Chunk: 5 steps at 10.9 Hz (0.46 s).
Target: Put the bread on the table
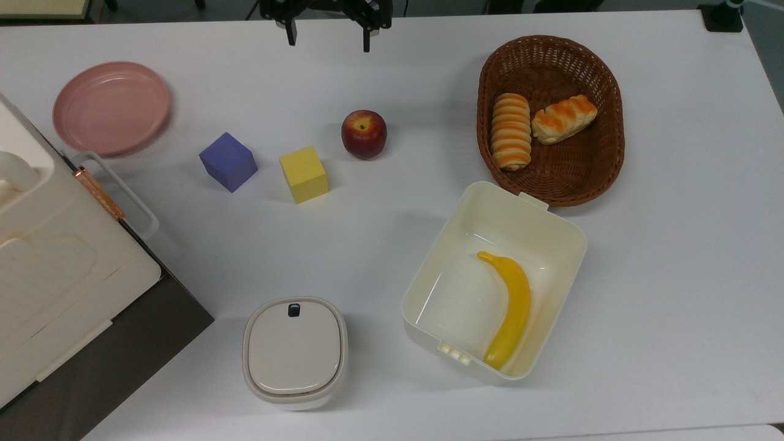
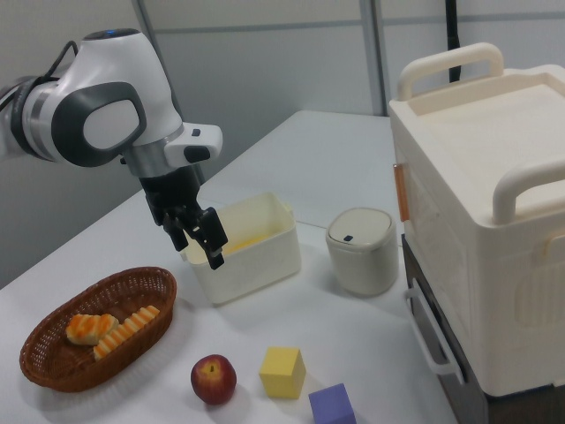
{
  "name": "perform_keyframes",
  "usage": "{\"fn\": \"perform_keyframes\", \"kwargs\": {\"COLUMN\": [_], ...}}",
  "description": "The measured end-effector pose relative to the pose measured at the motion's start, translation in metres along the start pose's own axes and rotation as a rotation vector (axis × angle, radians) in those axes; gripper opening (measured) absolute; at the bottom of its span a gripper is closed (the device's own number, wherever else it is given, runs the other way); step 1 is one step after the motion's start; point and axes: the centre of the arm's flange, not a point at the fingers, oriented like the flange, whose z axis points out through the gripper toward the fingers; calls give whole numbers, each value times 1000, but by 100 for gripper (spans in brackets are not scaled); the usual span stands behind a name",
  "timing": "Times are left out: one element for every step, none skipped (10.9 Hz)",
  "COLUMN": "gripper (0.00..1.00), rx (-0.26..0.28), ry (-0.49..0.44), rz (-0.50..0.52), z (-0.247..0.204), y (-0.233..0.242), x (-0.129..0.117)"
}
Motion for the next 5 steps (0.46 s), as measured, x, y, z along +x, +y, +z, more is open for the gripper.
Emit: {"fn": "perform_keyframes", "kwargs": {"gripper": [100,100,100,100,100], "rx": [0,0,4,5,7], "ry": [0,0,-1,-4,-8], "rz": [-3,-8,-21,-41,-68], "z": [0,0,0,1,3], "y": [-2,-4,-12,-23,-39], "x": [0,-1,-2,-3,-6]}}
